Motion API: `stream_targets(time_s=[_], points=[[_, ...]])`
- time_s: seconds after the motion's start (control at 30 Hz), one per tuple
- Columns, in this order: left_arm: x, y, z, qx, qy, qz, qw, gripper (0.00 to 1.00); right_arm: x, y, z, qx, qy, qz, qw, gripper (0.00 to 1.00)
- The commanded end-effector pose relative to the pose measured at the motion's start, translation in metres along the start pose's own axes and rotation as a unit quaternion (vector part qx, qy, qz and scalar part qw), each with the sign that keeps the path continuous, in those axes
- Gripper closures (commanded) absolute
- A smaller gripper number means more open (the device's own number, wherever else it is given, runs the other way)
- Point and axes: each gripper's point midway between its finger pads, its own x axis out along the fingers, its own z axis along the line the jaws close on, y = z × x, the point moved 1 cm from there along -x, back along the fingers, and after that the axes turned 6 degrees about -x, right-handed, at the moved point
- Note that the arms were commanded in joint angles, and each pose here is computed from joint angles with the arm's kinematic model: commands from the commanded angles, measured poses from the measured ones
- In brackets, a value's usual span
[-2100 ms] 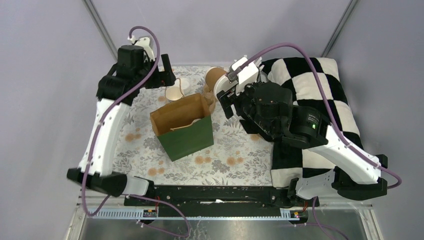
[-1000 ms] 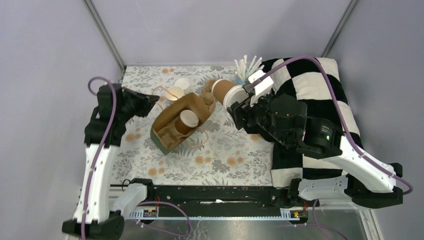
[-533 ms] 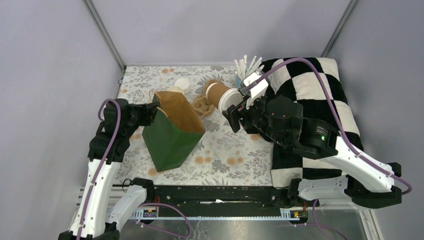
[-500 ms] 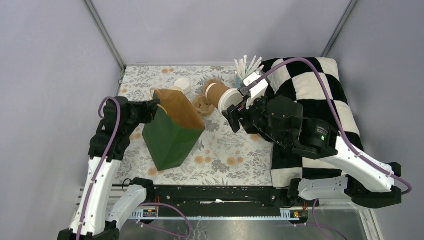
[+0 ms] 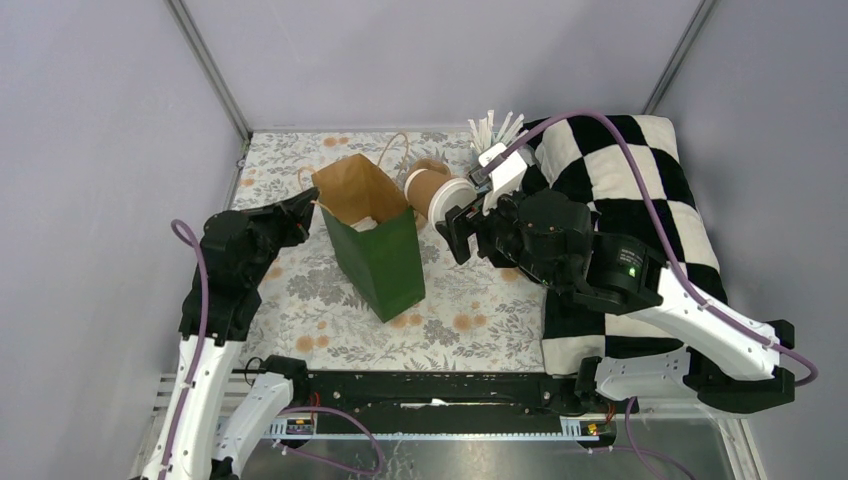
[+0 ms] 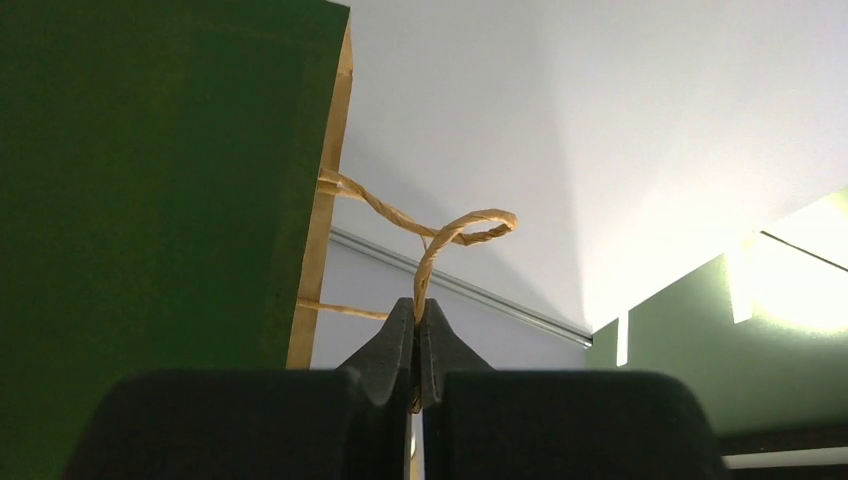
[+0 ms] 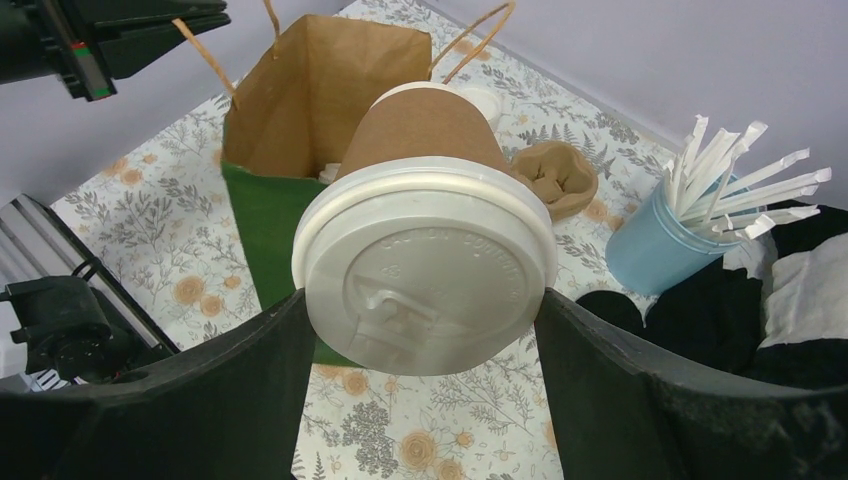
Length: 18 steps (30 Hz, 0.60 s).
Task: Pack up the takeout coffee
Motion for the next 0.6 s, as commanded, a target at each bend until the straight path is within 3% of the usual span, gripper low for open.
stream_targets(time_s=[0.0, 0.13, 0.3, 0.37, 0.43, 0.57], points=[[-0.012, 0.0, 0.01, -0.016, -0.008, 0.009, 1.0, 1.0, -0.003, -0.02, 0.001, 0.027, 0.0, -0.024, 0.999, 0.58], [-0.019, 0.0, 0.039, 0.038, -0.064, 0.023, 0.997, 0.98, 0.0, -0.021, 0.003, 0.028, -0.002, -0.025, 0.999, 0.58], [-0.037, -0.006, 0.054, 0.093, -0.079, 0.018, 0.992, 0.86, 0.002, -0.02, 0.002, 0.026, 0.002, -0.026, 0.999, 0.58], [-0.048, -0.01, 0.062, 0.11, -0.096, 0.013, 0.989, 0.74, 0.002, -0.02, 0.002, 0.025, 0.002, -0.027, 0.999, 0.59], [-0.062, -0.014, 0.066, 0.142, -0.108, 0.005, 0.984, 0.55, 0.003, -0.02, 0.001, 0.024, 0.004, -0.026, 0.999, 0.59], [-0.089, -0.022, 0.059, 0.242, -0.115, -0.019, 0.963, 0.32, 0.004, -0.019, 0.001, 0.018, 0.006, -0.025, 0.999, 0.59]])
